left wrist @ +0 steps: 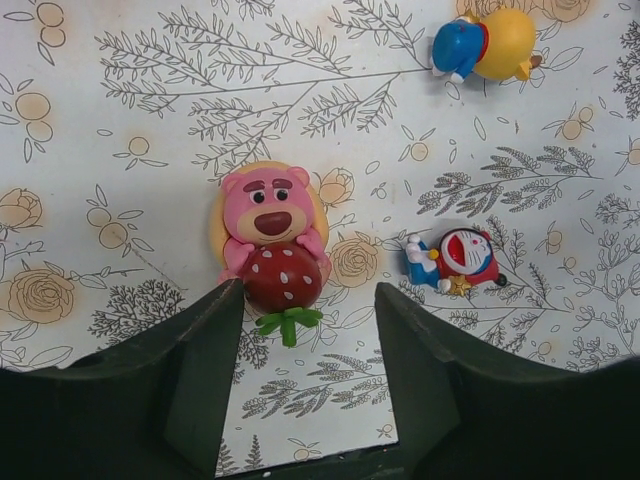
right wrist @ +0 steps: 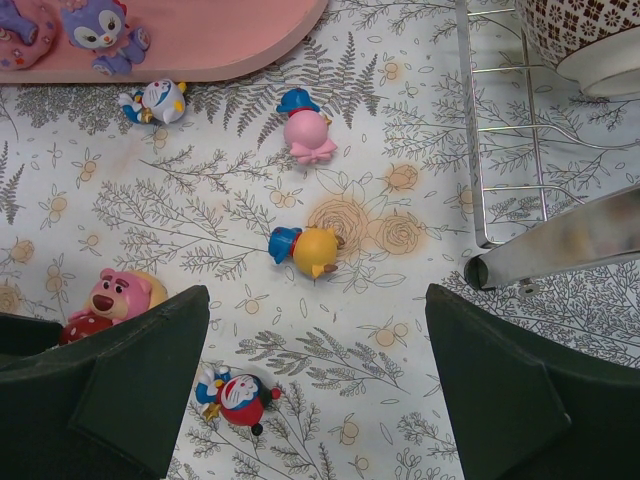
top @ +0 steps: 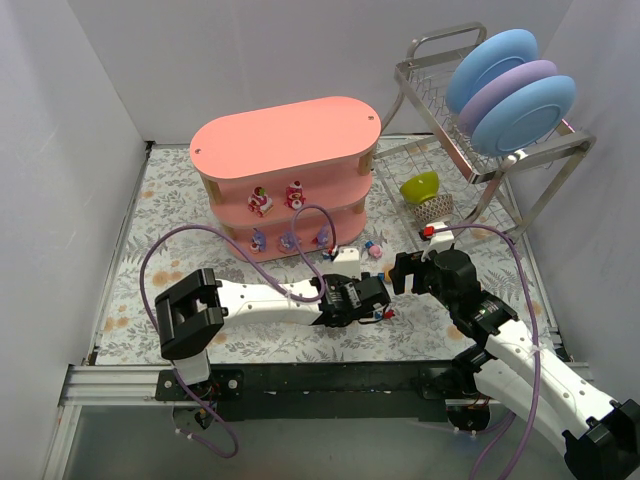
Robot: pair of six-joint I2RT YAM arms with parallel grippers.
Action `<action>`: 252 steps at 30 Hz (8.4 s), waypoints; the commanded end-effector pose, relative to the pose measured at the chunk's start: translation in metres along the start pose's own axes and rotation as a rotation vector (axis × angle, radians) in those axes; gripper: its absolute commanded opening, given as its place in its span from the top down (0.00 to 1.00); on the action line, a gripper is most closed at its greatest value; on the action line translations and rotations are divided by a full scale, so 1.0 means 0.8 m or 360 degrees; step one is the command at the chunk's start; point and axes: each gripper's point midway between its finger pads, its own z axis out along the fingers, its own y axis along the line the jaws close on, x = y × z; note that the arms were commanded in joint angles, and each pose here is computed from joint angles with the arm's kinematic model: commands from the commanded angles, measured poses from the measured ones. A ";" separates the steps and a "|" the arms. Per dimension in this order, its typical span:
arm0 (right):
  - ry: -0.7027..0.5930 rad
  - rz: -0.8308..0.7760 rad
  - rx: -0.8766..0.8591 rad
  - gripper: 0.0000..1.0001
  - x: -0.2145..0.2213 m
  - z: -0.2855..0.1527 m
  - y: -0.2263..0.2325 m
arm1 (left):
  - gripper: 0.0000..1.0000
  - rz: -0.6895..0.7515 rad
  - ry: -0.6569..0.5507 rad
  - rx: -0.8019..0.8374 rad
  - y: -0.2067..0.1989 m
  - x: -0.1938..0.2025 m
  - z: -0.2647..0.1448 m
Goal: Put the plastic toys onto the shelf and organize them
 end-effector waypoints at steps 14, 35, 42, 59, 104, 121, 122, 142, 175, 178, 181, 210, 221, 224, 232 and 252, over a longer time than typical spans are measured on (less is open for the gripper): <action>-0.0098 0.0002 -0.0036 0.05 -0.022 0.000 0.007 | 0.58 0.0045 -0.0071 -0.0172 0.017 0.003 0.019; -0.0105 0.0004 -0.0050 0.05 -0.022 -0.001 0.009 | 1.00 0.0020 -0.0276 -0.0052 -0.002 -0.081 -0.058; -0.0110 0.0000 -0.0049 0.05 -0.023 -0.001 0.009 | 1.00 0.0100 -0.0400 -0.0150 0.000 -0.148 -0.120; -0.0112 0.0000 -0.0059 0.05 -0.022 -0.001 0.010 | 1.00 0.0053 -0.0603 -0.0222 0.028 -0.307 -0.147; -0.0121 -0.0009 -0.0099 0.05 -0.022 0.001 0.015 | 0.96 0.0037 -0.0620 -0.0200 0.041 -0.351 -0.078; -0.0130 -0.0006 -0.0126 0.05 -0.023 0.000 0.019 | 0.78 -0.0009 -0.0832 -0.0239 0.045 -0.374 -0.079; -0.0125 -0.0006 -0.0125 0.05 -0.022 0.001 0.019 | 0.76 -0.0002 -0.0832 -0.0243 0.045 -0.373 -0.077; -0.0129 -0.0011 -0.0143 0.05 -0.023 0.000 0.021 | 0.57 0.0014 -0.0870 -0.0220 0.036 -0.380 -0.070; -0.0051 -0.0034 -0.0217 0.05 -0.020 -0.005 0.032 | 0.14 0.0236 -0.0144 0.0565 -0.040 -0.134 -0.134; 0.0013 -0.0015 -0.0206 0.05 -0.012 -0.006 0.031 | 0.14 0.0275 -0.0043 0.0638 -0.040 -0.105 -0.124; 0.0081 -0.0013 -0.0182 0.06 -0.004 -0.009 0.028 | 0.15 0.0297 -0.0009 0.0674 -0.037 -0.089 -0.114; -0.0215 0.0153 0.0344 0.07 -0.050 -0.080 -0.050 | 0.43 0.1055 0.0389 0.1205 -0.115 -0.039 0.000; -0.0433 0.0220 0.0383 0.07 -0.069 -0.105 -0.062 | 0.49 0.1188 0.0538 0.1141 -0.115 -0.004 0.035; -0.0424 0.0213 0.0386 0.07 -0.068 -0.104 -0.062 | 0.53 0.1214 0.0553 0.1111 -0.115 -0.001 0.041; -0.0424 0.0200 0.0375 0.07 -0.068 -0.103 -0.061 | 0.54 0.1276 0.0600 0.1065 -0.114 0.021 0.045; -0.0410 0.0189 0.0342 0.07 -0.063 -0.096 -0.056 | 0.55 0.1322 0.0539 0.0894 -0.108 0.020 0.045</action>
